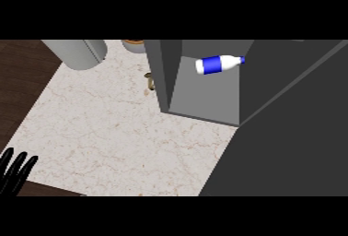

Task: Pick up the bottled water, place it into the cabinet and close the cabinet

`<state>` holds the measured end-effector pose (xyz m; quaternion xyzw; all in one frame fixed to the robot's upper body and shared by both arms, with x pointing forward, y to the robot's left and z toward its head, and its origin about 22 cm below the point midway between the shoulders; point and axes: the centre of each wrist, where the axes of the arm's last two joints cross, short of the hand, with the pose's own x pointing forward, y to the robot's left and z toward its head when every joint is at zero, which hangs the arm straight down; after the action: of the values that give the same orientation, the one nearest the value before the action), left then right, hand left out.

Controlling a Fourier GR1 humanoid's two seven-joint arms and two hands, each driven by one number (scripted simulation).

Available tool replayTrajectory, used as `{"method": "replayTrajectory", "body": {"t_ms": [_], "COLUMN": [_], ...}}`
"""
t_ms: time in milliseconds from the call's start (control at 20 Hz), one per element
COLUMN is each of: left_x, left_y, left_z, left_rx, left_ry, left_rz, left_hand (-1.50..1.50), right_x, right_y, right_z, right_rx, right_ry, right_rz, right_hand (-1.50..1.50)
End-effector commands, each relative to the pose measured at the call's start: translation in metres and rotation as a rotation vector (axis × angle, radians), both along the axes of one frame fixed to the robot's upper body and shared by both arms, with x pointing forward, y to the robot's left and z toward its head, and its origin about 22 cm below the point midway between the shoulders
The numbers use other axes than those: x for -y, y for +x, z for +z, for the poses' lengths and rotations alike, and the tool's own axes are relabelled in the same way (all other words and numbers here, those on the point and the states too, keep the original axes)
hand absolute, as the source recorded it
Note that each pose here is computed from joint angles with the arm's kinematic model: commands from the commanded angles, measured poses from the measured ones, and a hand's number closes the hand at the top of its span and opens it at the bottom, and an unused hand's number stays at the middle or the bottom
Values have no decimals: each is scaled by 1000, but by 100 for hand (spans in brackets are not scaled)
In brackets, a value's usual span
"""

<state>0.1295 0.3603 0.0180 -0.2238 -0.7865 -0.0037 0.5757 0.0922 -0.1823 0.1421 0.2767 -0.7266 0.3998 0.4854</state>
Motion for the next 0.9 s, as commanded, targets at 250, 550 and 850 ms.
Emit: {"method": "replayTrajectory", "body": {"t_ms": [250,550,850], "left_x": [-10,-14,-20], "left_y": [6,9,6], "left_z": [8,12,11], "left_rx": [20,38,13], "left_ry": [-1,-9,-15], "left_rz": [-19,0,5], "left_hand": [-150,-150,-150], "right_x": [-22,-34,-30], "right_y": [18,37,91], "right_z": [-13,-21,-29], "right_rx": [-194,-331,-341], "right_ry": [119,203,194], "right_rz": [-74,-35,-166], "right_hand": [150,150,150]}}
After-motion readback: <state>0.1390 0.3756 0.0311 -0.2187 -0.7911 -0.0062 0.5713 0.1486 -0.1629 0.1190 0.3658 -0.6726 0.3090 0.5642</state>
